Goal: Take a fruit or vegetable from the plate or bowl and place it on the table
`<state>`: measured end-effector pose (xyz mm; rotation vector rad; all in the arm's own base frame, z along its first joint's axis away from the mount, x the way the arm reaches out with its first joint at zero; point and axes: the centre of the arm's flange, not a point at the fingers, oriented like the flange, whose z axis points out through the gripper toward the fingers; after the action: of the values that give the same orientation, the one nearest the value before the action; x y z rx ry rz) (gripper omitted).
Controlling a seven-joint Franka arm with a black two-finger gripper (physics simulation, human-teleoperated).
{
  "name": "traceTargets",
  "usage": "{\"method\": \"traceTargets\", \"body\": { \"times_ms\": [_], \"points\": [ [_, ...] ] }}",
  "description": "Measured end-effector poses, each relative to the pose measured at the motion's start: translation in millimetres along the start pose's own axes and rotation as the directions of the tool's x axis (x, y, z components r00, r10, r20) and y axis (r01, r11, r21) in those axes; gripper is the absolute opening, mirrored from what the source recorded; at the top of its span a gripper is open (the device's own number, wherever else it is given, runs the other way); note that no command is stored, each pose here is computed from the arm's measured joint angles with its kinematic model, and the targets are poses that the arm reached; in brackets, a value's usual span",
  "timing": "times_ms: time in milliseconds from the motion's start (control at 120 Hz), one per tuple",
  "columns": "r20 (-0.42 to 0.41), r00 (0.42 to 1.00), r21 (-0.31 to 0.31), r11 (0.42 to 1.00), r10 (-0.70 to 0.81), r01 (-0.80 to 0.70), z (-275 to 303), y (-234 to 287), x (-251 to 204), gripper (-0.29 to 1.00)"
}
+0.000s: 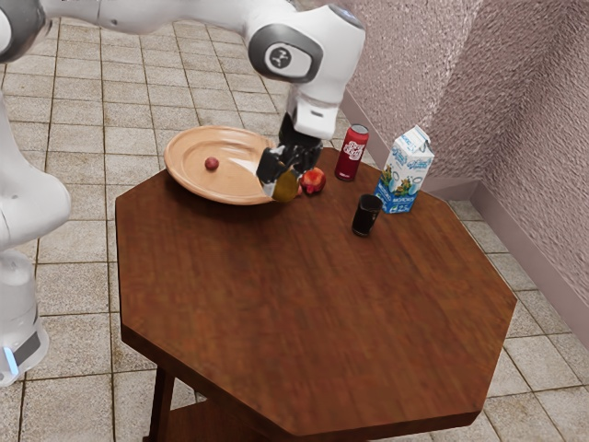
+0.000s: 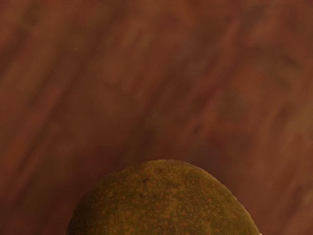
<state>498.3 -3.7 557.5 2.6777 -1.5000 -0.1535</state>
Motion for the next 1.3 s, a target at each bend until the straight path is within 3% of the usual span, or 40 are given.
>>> {"method": "traceTargets", "body": {
  "times_ms": [350,700,1000,1133,1300],
  "points": [
    [-0.048,0.998,0.044,0.998,0.047,-0.045,14,47,91,0.36],
    [-0.175,0.985,0.129,0.991,-0.002,0.024,54,48,123,0.36],
    [-0.203,0.978,0.16,0.984,-0.047,0.081,76,54,143,0.37],
    [-0.211,0.976,0.154,0.985,-0.051,0.084,77,62,151,0.55],
    [-0.216,0.974,0.148,0.984,-0.067,0.1,76,62,153,0.64]
  ]
}}
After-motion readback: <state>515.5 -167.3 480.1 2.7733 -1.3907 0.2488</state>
